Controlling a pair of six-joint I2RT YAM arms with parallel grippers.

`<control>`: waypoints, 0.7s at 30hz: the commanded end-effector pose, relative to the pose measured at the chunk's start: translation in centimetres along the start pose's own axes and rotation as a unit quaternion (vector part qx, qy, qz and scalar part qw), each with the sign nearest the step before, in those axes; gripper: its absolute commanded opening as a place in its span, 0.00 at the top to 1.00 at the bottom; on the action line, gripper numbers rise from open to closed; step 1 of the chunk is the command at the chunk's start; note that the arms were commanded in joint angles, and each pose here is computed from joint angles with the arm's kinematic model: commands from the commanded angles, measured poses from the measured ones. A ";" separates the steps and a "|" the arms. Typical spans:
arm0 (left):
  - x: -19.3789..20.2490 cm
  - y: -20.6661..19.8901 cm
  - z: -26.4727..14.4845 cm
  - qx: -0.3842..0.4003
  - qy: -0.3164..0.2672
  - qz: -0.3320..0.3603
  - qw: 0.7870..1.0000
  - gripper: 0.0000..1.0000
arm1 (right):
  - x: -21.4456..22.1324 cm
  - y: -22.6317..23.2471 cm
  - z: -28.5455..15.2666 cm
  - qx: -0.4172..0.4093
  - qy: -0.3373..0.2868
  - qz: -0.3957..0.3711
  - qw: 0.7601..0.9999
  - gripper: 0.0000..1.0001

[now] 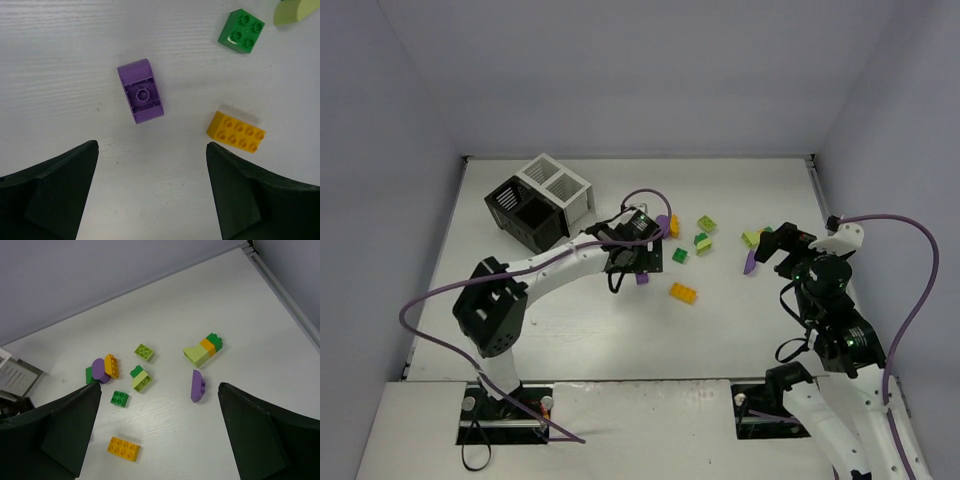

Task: Sort the legos into containers by color

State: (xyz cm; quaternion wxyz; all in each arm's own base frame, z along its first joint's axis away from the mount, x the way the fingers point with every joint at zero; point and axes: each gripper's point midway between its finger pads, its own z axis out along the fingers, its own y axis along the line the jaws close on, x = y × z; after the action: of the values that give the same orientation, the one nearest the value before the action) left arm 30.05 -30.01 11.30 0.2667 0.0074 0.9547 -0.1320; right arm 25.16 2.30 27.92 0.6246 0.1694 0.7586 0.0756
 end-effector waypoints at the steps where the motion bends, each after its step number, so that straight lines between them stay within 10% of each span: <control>1: -3.6 -2.2 -0.4 0.009 -0.065 -0.031 0.997 0.19 | -0.5 0.9 0.2 -0.017 -0.013 0.014 1.000 0.00; 16: -0.9 -0.9 6.6 -0.077 -0.030 -0.029 0.996 0.34 | 0.8 1.7 0.1 -0.043 0.004 0.011 0.999 0.00; 21: -2.1 0.3 5.5 -0.102 -0.061 -0.025 0.993 0.69 | 0.7 1.6 -0.1 -0.044 0.002 0.011 0.999 0.00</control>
State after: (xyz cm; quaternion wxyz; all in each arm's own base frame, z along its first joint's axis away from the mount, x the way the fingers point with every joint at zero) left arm 32.90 -30.90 3.15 0.2604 -0.0333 0.9645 -0.0303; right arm 24.81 3.69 26.28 0.6088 0.1466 0.7735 0.0983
